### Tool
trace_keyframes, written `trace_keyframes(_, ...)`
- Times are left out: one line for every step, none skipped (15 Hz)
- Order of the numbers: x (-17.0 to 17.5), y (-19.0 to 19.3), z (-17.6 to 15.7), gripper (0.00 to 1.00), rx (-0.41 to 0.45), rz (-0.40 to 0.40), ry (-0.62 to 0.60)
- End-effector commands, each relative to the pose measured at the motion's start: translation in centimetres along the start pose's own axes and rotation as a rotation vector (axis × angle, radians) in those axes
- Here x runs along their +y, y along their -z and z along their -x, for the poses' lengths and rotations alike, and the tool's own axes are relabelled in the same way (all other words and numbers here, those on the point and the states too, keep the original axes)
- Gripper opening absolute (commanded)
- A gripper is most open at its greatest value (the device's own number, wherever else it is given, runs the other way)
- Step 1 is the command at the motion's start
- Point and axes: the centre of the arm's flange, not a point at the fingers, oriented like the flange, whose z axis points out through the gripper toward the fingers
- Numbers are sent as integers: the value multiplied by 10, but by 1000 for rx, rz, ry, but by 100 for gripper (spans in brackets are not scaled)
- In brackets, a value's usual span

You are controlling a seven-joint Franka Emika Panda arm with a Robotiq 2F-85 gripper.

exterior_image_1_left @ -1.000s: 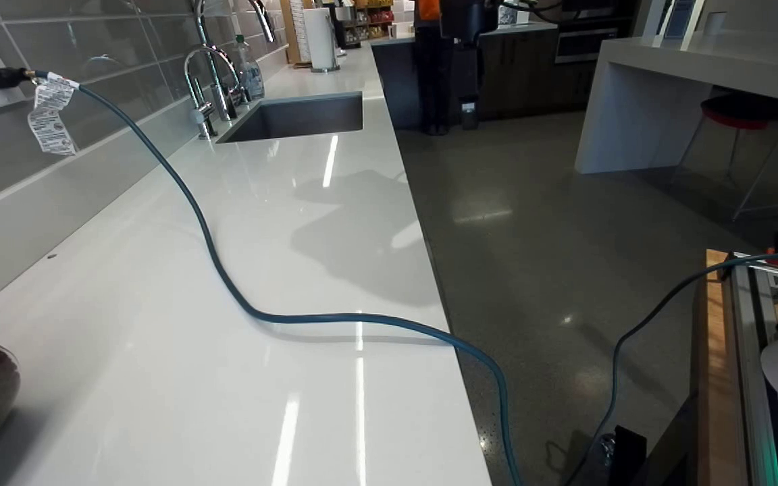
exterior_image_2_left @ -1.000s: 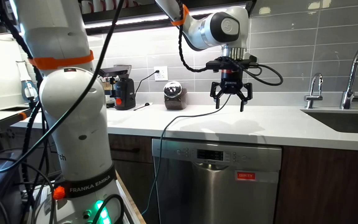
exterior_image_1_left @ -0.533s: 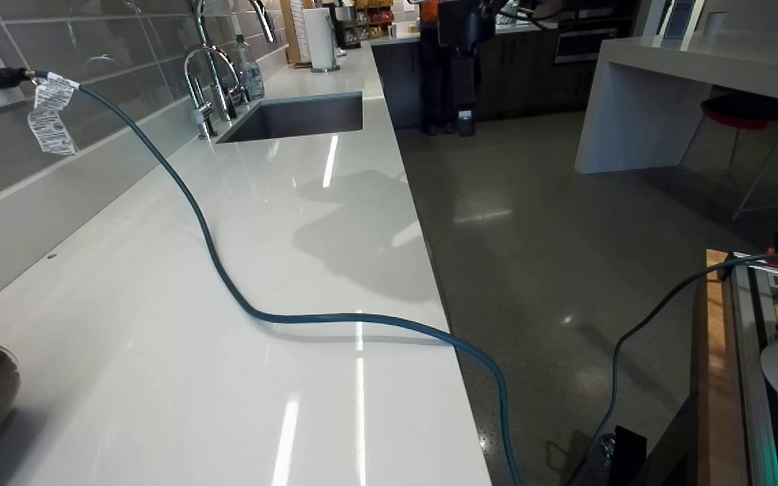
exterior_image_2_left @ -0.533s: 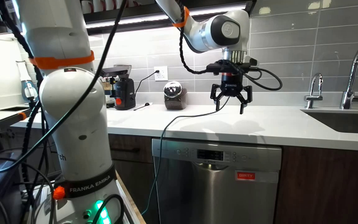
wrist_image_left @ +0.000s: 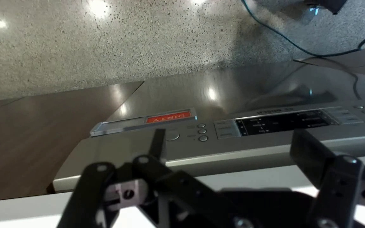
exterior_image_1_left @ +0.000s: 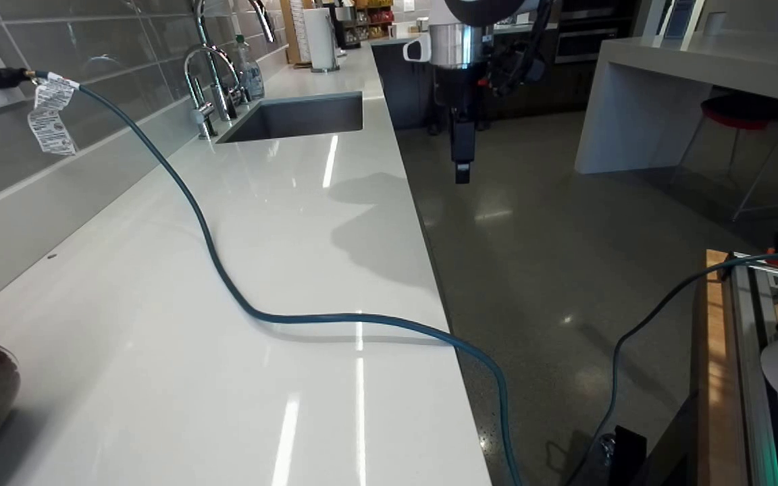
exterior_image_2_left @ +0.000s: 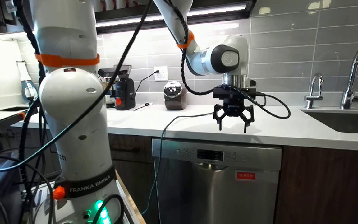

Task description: Press a button on the dishwasher

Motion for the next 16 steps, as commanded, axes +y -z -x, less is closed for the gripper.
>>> trace_keyframes(1, -33, 10, 100, 42, 12, 97)
trace_keyframes(1, -39, 12, 100, 56, 24, 111)
trace_keyframes(2, -45, 14, 100, 66, 27, 126)
trace_keyframes(3, -51, 16, 100, 80, 24, 136)
trace_keyframes(3, -56, 19, 100, 90, 19, 140)
trace_keyframes(4, -61, 22, 100, 108, 7, 147)
trace_keyframes(4, -65, 24, 100, 120, -1, 148)
trace_keyframes(5, -70, 26, 100, 129, -14, 147)
trace_keyframes(6, -74, 27, 100, 133, -23, 147)
trace_keyframes(6, -79, 29, 100, 137, -37, 149)
trace_keyframes(7, -83, 30, 100, 141, -48, 147)
trace_keyframes(8, -86, 31, 100, 145, -56, 146)
trace_keyframes(9, -89, 32, 100, 145, -58, 142)
trace_keyframes(11, -90, 33, 100, 133, -69, 127)
trace_keyframes(6, -78, 32, 100, 121, -61, 133)
trace_keyframes(7, -81, 33, 100, 118, -65, 128)
